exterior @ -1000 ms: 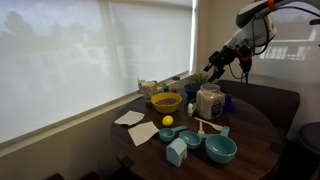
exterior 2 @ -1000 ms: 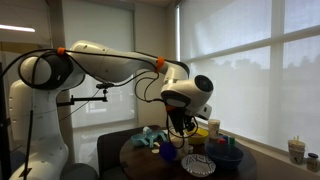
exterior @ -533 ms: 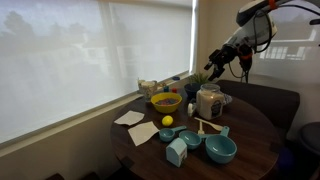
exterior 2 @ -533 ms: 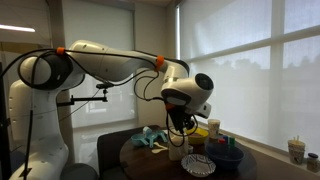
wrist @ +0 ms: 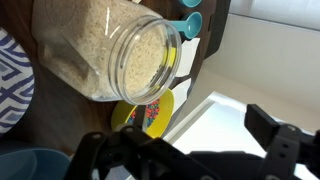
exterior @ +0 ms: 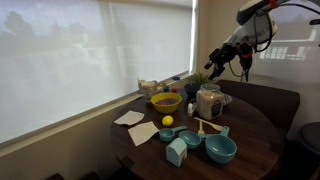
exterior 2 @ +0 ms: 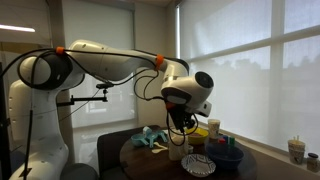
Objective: Remove the lid from the jar
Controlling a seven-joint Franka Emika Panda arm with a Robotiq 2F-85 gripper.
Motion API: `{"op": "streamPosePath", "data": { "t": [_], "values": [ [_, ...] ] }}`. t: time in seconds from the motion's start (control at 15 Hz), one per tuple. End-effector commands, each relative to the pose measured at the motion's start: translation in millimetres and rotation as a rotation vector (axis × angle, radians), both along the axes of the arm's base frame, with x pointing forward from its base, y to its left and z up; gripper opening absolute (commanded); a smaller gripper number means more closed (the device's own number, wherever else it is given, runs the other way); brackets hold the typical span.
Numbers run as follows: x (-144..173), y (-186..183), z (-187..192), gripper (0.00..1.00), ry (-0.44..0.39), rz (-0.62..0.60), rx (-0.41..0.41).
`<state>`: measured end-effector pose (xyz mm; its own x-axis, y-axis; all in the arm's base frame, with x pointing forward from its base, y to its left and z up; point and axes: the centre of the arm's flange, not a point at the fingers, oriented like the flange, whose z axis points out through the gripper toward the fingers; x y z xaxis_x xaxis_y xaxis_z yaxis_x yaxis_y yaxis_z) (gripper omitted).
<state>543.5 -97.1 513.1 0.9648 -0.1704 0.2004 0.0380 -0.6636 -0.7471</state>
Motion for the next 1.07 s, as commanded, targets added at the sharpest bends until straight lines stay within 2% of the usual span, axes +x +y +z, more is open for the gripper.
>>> {"op": "streamPosePath", "data": {
  "t": [0.0,0.53,0.67,1.0],
  "values": [
    [-10.8,-0.9,23.1,1.0,0.02,0.004,-0.096],
    [-45.3,-11.9,77.8,1.0,0.02,0.028,-0.48],
    [-53.8,-8.5,94.3,1.0,0.009,0.041,-0.549],
    [-70.2,15.0,135.4,1.0,-0.05,0.087,-0.647]
  ]
}}
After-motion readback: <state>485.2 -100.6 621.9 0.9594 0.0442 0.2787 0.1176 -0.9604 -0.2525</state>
